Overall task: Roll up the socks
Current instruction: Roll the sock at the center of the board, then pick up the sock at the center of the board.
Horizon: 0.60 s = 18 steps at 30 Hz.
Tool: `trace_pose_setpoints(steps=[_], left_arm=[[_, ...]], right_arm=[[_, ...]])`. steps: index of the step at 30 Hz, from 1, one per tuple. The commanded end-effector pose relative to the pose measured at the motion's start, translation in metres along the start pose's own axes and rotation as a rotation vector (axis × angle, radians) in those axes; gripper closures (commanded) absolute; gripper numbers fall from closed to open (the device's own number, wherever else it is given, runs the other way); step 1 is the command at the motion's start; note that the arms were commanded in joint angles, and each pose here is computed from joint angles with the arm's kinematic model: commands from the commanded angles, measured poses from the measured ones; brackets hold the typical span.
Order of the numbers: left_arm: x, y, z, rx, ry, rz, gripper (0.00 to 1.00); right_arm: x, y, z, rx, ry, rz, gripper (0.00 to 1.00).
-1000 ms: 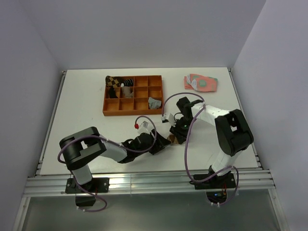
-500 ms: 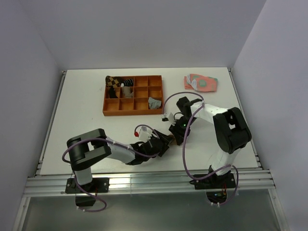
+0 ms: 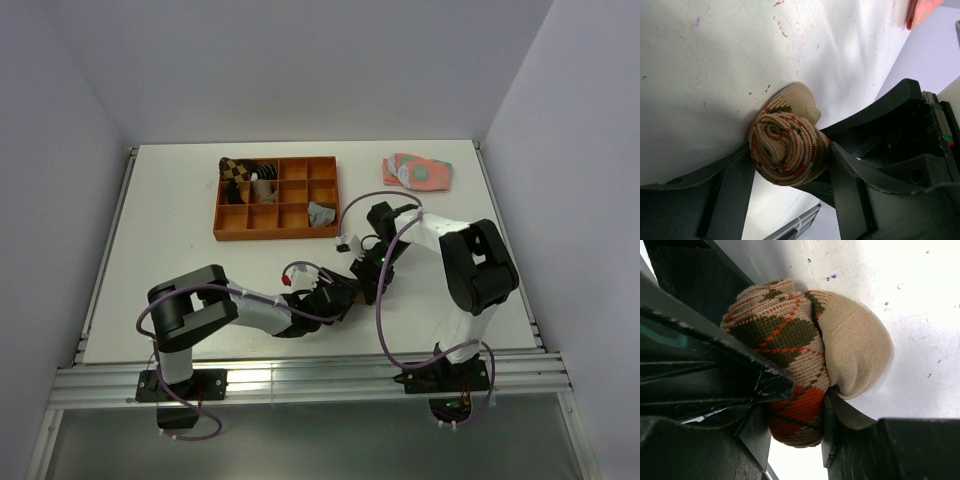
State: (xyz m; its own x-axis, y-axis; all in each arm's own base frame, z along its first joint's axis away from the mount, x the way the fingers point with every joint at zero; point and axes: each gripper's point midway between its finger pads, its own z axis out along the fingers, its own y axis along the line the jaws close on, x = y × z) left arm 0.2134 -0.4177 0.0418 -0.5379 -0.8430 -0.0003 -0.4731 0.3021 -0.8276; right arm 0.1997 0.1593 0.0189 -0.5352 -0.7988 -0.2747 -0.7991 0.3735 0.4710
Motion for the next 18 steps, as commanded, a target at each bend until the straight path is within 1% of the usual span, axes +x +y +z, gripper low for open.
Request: trace_pose_setpoints(steps=[1, 4, 6, 7, 9, 10, 12, 13, 14, 15, 17, 18], left_arm=[[-0.012, 0.038, 0.008, -0.135, -0.073, -0.020, 0.36], [-0.012, 0.046, 0.008, -0.174, -0.077, -0.007, 0.48], [-0.013, 0.050, 0.009, -0.200, -0.086, 0.013, 0.53], [-0.014, 0.051, 0.009, -0.205, -0.090, 0.019, 0.60], [-0.013, 0.052, 0.010, -0.219, -0.085, 0.037, 0.67], [-0.015, 0.053, 0.012, -0.227, -0.087, 0.053, 0.74], [-0.014, 0.052, 0.013, -0.241, -0.080, 0.076, 0.86], [-0.016, 0.055, 0.016, -0.260, -0.068, 0.107, 1.00], [-0.016, 0.054, 0.018, -0.264, -0.066, 0.116, 1.00], [-0.019, 0.057, 0.019, -0.294, -0.074, 0.149, 1.00], [-0.020, 0.057, 0.020, -0.306, -0.076, 0.180, 1.00], [-0.019, 0.053, 0.020, -0.306, -0.076, 0.188, 1.00]], right_arm=[[0.010, 0.003, 0.010, -0.040, 0.049, 0.017, 0.85], [0.010, 0.004, 0.011, -0.057, 0.051, 0.021, 0.85], [0.009, 0.005, 0.011, -0.062, 0.053, 0.018, 0.85], [0.010, 0.005, 0.011, -0.064, 0.053, 0.017, 0.85], [0.009, 0.005, 0.010, -0.060, 0.051, 0.012, 0.85], [0.010, 0.006, 0.010, -0.062, 0.053, 0.013, 0.85], [0.008, 0.004, 0.009, -0.049, 0.045, 0.005, 0.83], [0.009, 0.005, 0.009, -0.049, 0.044, 0.005, 0.80], [0.006, 0.004, 0.006, -0.034, 0.029, -0.004, 0.78], [0.006, 0.004, 0.005, -0.023, 0.026, -0.006, 0.72], [0.002, 0.004, 0.000, -0.001, 0.007, -0.018, 0.66], [0.002, 0.003, -0.002, 0.008, 0.005, -0.021, 0.61]])
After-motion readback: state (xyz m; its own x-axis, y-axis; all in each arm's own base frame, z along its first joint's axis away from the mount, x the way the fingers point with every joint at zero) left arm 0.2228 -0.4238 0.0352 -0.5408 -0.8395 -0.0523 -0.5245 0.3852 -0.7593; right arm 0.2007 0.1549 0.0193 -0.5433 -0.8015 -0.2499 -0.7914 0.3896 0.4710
